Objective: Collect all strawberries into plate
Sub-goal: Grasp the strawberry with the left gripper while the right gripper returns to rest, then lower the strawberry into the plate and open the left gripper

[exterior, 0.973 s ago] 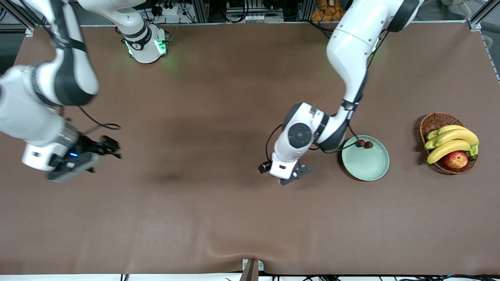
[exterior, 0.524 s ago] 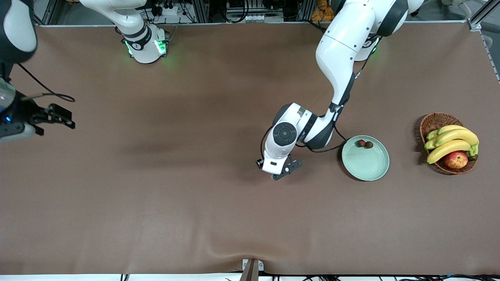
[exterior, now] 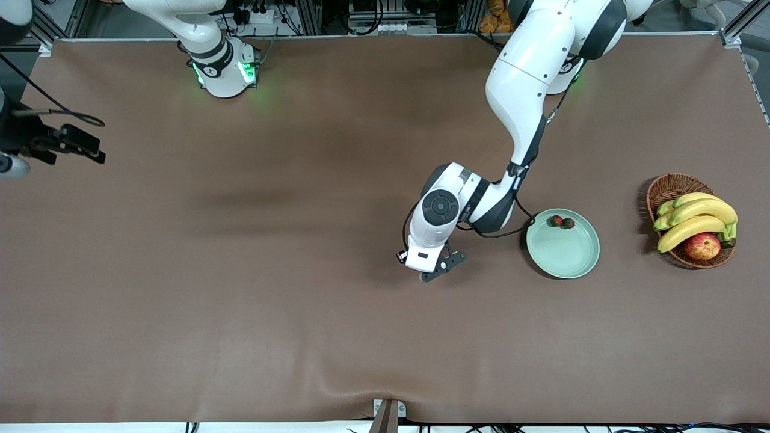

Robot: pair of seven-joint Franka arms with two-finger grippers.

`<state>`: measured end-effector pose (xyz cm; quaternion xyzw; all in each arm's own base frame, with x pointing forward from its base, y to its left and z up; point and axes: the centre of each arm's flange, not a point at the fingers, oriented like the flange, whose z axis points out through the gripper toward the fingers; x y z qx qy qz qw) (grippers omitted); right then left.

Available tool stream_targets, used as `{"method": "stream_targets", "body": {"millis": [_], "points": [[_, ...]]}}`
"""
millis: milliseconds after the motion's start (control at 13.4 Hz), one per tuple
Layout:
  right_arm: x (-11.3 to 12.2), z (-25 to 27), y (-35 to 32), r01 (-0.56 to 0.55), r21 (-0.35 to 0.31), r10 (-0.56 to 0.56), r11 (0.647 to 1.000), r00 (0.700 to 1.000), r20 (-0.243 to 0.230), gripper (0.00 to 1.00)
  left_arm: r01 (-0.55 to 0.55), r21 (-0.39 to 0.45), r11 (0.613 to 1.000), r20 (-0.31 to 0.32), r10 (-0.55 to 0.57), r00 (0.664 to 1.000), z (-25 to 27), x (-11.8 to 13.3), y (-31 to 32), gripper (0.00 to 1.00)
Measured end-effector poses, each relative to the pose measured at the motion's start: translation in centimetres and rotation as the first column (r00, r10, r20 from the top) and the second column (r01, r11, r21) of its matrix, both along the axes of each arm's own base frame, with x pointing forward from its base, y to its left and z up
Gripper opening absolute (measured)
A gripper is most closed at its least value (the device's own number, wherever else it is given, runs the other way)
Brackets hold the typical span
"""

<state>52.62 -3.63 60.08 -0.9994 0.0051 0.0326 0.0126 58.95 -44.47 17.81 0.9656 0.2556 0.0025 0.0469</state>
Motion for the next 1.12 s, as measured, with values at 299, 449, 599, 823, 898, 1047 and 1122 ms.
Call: {"method": "stream_targets", "body": {"millis": [299,449,599,823,898,1047,1122], "points": [[-0.4,3.0,-0.5,0.040,-0.003,-0.040,0.999,0.999,0.029,1.00,0.016,0.001,1.000,0.084,-0.016,0.996,2.9,2.4,1.1,0.31],[-0.5,4.4,-0.3,0.073,-0.005,-0.073,0.997,0.997,0.039,1.00,0.031,-0.008,0.999,0.139,-0.029,0.990,6.7,5.5,4.5,0.31],[-0.7,4.5,-0.2,0.093,-0.004,-0.093,0.996,0.995,0.025,1.00,0.076,0.002,0.997,0.172,-0.075,0.982,10.7,8.3,9.3,0.31],[-0.6,4.1,0.0,0.121,0.000,-0.121,0.993,0.993,0.008,1.00,0.135,0.035,0.990,0.165,-0.139,0.976,15.3,10.8,16.1,0.31],[-0.6,4.0,0.1,0.127,0.006,-0.127,0.992,0.992,0.005,1.00,0.159,0.050,0.986,0.140,-0.165,0.976,16.2,11.2,18.2,0.31],[-0.3,3.7,0.2,0.127,0.012,-0.127,0.992,0.992,0.001,1.00,0.204,0.072,0.976,0.067,-0.208,0.976,17.0,11.5,22.5,0.31],[-0.1,3.4,0.2,0.128,0.013,-0.128,0.992,0.992,-0.002,1.00,0.204,0.077,0.976,0.021,-0.206,0.978,16.6,11.5,24.7,0.31]]}}
